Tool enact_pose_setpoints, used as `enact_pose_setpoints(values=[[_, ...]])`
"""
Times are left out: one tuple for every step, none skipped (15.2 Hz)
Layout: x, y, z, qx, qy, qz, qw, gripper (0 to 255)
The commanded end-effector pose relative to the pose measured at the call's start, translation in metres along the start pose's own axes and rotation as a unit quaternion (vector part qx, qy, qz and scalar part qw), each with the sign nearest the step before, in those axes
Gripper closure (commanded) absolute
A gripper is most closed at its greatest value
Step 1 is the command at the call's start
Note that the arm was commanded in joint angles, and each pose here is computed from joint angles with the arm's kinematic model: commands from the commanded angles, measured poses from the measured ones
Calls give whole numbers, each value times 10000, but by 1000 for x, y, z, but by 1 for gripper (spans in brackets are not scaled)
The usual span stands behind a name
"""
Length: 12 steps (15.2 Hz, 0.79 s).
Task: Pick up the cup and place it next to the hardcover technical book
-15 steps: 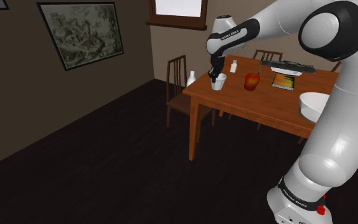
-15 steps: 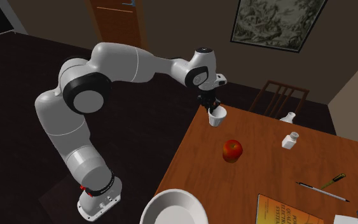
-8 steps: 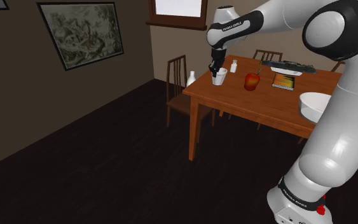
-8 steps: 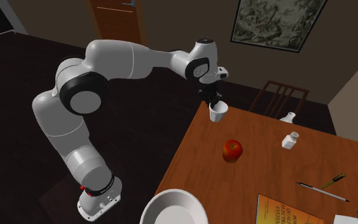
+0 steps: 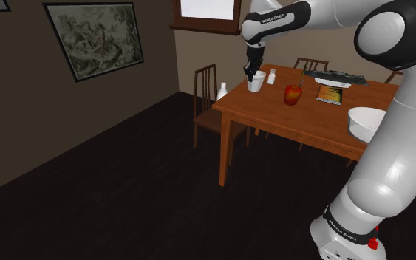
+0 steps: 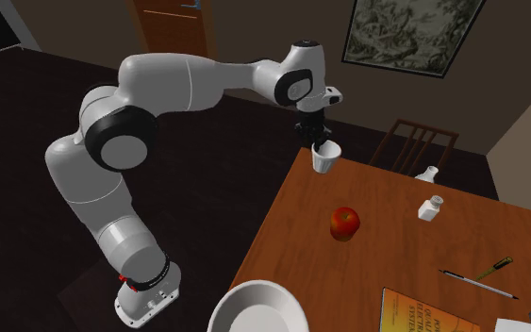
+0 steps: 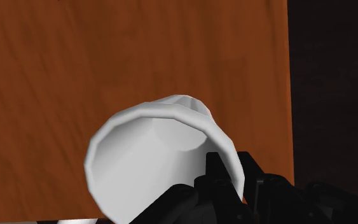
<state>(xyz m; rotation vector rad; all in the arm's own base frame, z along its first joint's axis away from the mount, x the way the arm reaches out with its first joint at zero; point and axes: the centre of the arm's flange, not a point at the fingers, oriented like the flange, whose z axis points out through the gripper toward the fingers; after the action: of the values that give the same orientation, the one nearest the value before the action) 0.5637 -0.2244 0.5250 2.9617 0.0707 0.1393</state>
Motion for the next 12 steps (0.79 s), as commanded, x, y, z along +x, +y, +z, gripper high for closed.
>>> enact_pose_setpoints(values=[[0,2,-10,1,-2,-1,10000,255],[1,3,-16,1,-2,-1,10000,255],[1,4,-21,1,-2,-1,10000,255],[2,5,-26,1,-2,-1,10000,255],[2,6,-31,1,-2,-1,10000,255],[3,7,-36,1,-2,-1,10000,255],[3,7,-42,1,-2,-1,10000,255],[4,8,-47,1,-2,-1,10000,255],[4,9,-52,1,-2,-1,10000,255],[5,10,-57,1,-2,-1,10000,255],[5,11,-62,1,-2,-1,10000,255],[6,12,-67,1,-2,-1,10000,255]])
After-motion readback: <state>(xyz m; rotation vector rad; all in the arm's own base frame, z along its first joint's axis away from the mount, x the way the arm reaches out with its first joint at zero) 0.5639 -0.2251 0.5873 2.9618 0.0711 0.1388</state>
